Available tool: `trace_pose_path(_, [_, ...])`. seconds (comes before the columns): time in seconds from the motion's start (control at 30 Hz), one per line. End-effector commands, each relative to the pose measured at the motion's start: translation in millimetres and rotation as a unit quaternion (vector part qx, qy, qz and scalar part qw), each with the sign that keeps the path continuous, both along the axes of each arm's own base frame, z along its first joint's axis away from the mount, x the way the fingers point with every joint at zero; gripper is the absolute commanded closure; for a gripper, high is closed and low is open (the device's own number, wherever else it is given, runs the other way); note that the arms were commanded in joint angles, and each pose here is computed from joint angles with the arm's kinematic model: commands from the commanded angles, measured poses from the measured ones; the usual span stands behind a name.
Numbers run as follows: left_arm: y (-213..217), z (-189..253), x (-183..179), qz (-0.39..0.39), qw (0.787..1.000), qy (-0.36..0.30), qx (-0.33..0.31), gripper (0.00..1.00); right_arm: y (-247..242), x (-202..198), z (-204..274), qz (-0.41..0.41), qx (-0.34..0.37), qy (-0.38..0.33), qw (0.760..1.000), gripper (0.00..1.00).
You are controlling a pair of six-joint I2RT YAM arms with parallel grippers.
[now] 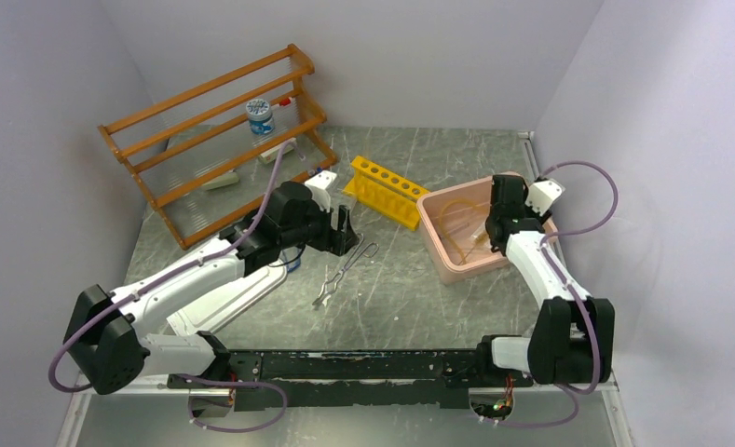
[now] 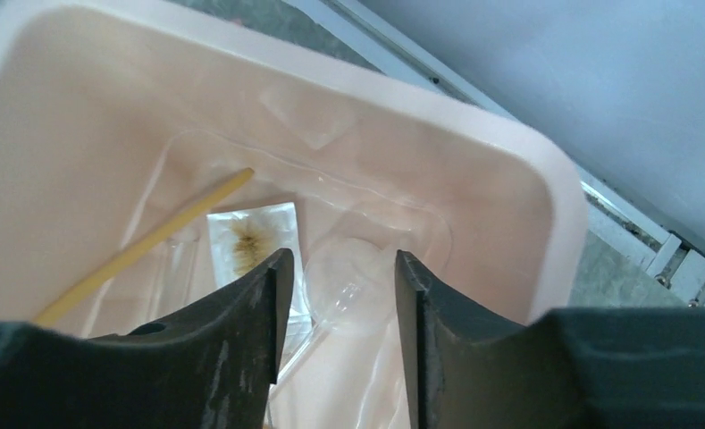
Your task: Organize the chemistry lab equipment
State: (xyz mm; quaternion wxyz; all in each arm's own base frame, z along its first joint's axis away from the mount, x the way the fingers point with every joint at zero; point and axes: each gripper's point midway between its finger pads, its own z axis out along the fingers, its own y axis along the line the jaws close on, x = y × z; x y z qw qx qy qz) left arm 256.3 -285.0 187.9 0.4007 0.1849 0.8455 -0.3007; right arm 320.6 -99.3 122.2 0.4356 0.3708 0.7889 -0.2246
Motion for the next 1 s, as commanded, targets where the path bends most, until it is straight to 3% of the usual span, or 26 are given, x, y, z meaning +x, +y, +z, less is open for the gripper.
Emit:
trace_pose_path(0.0, [-1.9, -11.0, -3.1, -0.006, 1.000, 0.022, 0.014, 0.18, 4.2, 2.6, 38.0, 0.018, 0.013, -0.025, 0.999, 0.49])
trace_pose_path(0.3, [8.9, -65.0, -20.4, -0.015, 0.992, 0.099, 0.080, 0.22, 60.3, 16.7, 96.1, 0.192, 0.086, -0.069, 0.975, 0.44])
trace_pose_path(0.53, [26.7, -112.9, -34.6, -0.006, 0.974, 0.169, 0.153, 0.38, 151.3, 16.4, 142.7, 0.385, 0.176, -0.140, 0.895, 0.44])
trace_pose_path(0.73, [67.2, -142.7, -58.2, 0.030, 0.947, 0.220, 0.232, 0.33, 209.9, -1.9, 161.1, 0.464, 0.209, -0.162, 0.845, 0.43])
trace_pose_path(0.97, [78.9, -158.4, -82.3, -0.002, 0.933, 0.255, 0.253, 0.45, 267.7, -17.7, 149.9, 0.521, 0.258, -0.159, 0.798, 0.43])
